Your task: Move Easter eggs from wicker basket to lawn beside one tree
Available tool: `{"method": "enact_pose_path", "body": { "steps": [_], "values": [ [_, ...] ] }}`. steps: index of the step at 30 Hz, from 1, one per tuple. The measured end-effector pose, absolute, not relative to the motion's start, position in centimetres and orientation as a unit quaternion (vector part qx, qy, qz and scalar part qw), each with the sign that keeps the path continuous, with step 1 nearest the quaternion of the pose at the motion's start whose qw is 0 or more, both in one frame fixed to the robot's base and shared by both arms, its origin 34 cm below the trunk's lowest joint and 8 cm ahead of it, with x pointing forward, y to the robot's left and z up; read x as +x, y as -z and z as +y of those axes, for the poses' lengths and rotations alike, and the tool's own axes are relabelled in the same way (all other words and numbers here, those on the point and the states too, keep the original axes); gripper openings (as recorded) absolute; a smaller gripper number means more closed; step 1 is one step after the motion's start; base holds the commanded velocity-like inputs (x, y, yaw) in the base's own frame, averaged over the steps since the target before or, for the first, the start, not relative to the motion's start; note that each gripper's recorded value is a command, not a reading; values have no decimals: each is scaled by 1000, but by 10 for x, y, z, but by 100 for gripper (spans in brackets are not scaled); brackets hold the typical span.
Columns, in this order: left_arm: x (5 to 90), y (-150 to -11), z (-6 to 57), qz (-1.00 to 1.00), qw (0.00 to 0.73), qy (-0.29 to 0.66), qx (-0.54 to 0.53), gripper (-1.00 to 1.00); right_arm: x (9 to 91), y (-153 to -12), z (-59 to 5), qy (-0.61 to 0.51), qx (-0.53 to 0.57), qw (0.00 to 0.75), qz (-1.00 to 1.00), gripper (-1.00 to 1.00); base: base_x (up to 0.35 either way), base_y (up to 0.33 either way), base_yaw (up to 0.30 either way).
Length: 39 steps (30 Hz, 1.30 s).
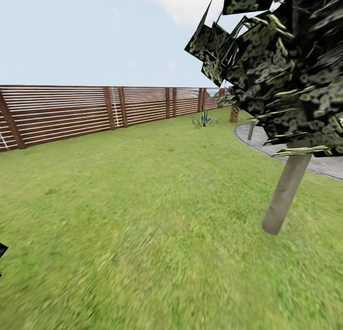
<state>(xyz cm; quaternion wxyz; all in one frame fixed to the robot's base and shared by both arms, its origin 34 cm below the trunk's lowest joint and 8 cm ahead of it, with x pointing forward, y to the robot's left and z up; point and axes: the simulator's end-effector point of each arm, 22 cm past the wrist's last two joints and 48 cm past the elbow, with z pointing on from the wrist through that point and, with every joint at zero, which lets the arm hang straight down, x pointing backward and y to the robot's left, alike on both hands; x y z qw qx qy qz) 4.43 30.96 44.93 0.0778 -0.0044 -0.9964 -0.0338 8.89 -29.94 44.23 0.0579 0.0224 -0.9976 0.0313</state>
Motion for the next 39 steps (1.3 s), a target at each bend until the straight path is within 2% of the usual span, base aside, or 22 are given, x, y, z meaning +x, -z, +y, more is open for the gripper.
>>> {"method": "enact_pose_path", "body": {
  "steps": [7, 23, 39],
  "values": [
    [44, -449, 310, -996, 78, 34, -4, 100, 89, -442, -299, -31, 22, 58, -998, 100, 341, 0, 29],
    [44, -449, 310, -996, 78, 34, -4, 100, 89, -442, -299, -31, 22, 58, -998, 100, 341, 0, 226],
    [44, -449, 308, -996, 78, 33, -4, 100, 89, -443, -304, -34, 19, 58, -998, 100, 341, 0, 11]
  ]
}}
